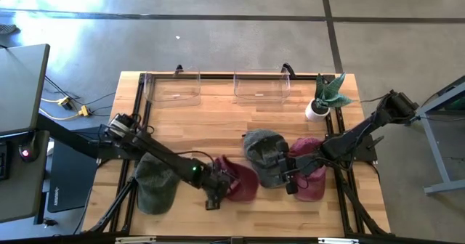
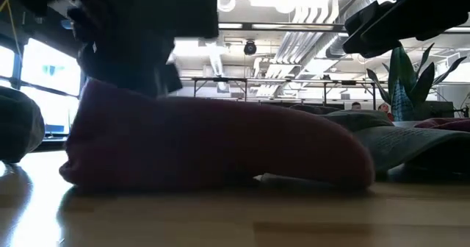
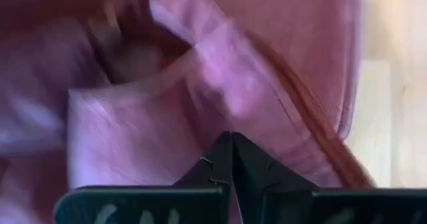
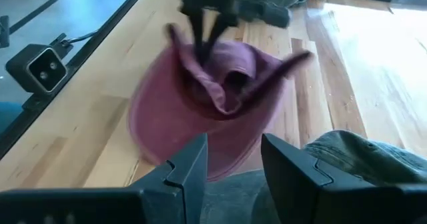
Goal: Pick & Place hat
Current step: Put the left red cap into the right transparent bin
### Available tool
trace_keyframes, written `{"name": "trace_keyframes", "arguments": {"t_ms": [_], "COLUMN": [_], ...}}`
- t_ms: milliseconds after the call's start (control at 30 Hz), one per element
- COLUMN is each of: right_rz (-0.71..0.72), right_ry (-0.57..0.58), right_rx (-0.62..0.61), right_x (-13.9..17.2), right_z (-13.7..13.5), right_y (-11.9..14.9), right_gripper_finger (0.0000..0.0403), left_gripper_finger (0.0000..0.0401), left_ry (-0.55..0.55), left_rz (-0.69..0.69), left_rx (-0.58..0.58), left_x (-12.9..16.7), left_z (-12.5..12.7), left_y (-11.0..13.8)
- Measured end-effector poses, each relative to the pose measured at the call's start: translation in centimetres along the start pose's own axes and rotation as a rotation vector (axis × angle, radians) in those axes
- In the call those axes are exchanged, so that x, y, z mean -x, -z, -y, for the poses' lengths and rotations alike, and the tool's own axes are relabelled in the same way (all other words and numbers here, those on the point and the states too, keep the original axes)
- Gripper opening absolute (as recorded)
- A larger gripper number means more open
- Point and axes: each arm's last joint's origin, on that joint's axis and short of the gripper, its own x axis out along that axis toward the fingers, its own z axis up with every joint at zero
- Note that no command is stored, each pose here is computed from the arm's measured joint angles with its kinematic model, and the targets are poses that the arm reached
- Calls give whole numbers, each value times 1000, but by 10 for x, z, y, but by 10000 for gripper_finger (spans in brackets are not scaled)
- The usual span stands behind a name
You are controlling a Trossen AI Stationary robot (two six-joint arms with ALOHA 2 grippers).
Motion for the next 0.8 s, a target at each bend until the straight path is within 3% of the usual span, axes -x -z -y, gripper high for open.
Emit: {"name": "trace_keyframes", "arguments": {"t_ms": [200, 333, 433, 500, 667, 800], "right_rz": [1, -4, -10, -15, -31, -3], "right_ry": [5, 2, -11, -11, -83, -125], "right_rx": [-5, -5, -5, -4, -39, -48], "right_x": [0, 0, 0, 0, 0, 0], "right_z": [0, 0, 0, 0, -2, -4], "right_y": [0, 0, 1, 1, 2, -2], "right_gripper_finger": [138, 138, 138, 138, 138, 138], "left_gripper_finger": [1, 8, 39, 70, 111, 87], "left_ry": [-133, -132, -122, -187, -462, -426], "left_rz": [201, 235, 172, 54, 86, 86], "left_rx": [-143, -227, -285, -302, -109, -90], "left_x": [42, 52, 43, 40, 42, 29], "left_z": [32, 50, 58, 55, 32, 10], "left_y": [-25, -28, -19, -3, 1, -10]}}
